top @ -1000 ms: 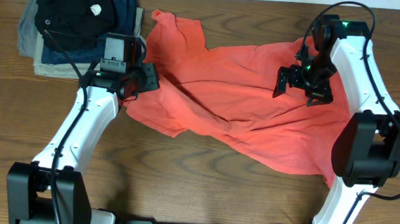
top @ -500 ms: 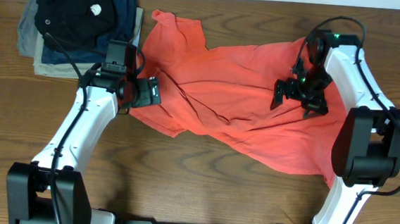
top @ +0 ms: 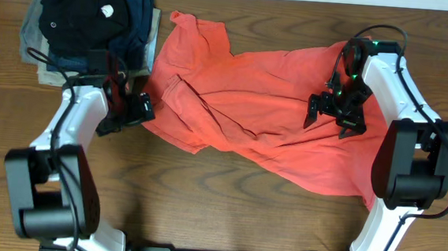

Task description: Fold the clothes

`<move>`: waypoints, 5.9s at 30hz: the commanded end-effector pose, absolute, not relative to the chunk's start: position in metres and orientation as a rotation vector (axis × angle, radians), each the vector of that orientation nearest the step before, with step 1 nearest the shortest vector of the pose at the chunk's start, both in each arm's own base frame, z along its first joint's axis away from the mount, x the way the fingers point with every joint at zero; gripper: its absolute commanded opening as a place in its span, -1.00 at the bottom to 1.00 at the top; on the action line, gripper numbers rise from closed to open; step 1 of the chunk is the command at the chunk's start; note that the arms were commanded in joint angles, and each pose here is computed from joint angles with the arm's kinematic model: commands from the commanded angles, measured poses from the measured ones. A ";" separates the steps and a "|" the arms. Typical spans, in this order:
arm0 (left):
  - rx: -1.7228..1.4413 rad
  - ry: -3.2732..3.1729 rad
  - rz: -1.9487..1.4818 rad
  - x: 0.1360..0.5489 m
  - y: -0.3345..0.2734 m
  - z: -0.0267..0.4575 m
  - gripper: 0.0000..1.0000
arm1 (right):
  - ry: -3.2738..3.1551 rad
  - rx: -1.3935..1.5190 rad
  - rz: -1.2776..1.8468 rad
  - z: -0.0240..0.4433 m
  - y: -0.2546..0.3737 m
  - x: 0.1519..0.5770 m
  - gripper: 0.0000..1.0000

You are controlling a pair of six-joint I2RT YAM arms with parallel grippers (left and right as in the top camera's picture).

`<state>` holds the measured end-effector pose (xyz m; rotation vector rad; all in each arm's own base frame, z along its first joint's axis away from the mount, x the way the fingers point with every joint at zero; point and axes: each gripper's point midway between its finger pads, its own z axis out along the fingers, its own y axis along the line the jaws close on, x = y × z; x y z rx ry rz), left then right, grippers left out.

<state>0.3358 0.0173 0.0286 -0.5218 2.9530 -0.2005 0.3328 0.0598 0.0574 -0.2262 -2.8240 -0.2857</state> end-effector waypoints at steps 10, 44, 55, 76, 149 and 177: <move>-0.366 3.014 -0.269 0.333 -0.009 0.020 0.72 | -2.854 -0.188 -0.279 0.069 0.089 0.329 0.86; -0.355 3.028 -0.349 0.336 -0.020 -0.007 0.25 | -3.290 -0.076 -0.496 0.244 0.102 0.273 0.92; -0.355 3.024 -0.349 0.336 -0.020 -0.001 -0.80 | -3.363 -0.066 -0.512 0.267 0.095 0.256 0.99; -0.443 2.809 -0.361 0.269 -0.023 0.148 -0.88 | -3.203 -0.787 0.106 0.210 0.029 0.237 0.99; -0.497 2.939 -0.231 0.256 -0.009 0.124 0.18 | -2.741 -1.438 0.008 0.002 -0.048 0.173 -0.36; -0.502 2.954 -0.230 0.252 -0.010 0.123 0.19 | -2.793 -1.477 -0.004 0.028 -0.093 0.212 -0.97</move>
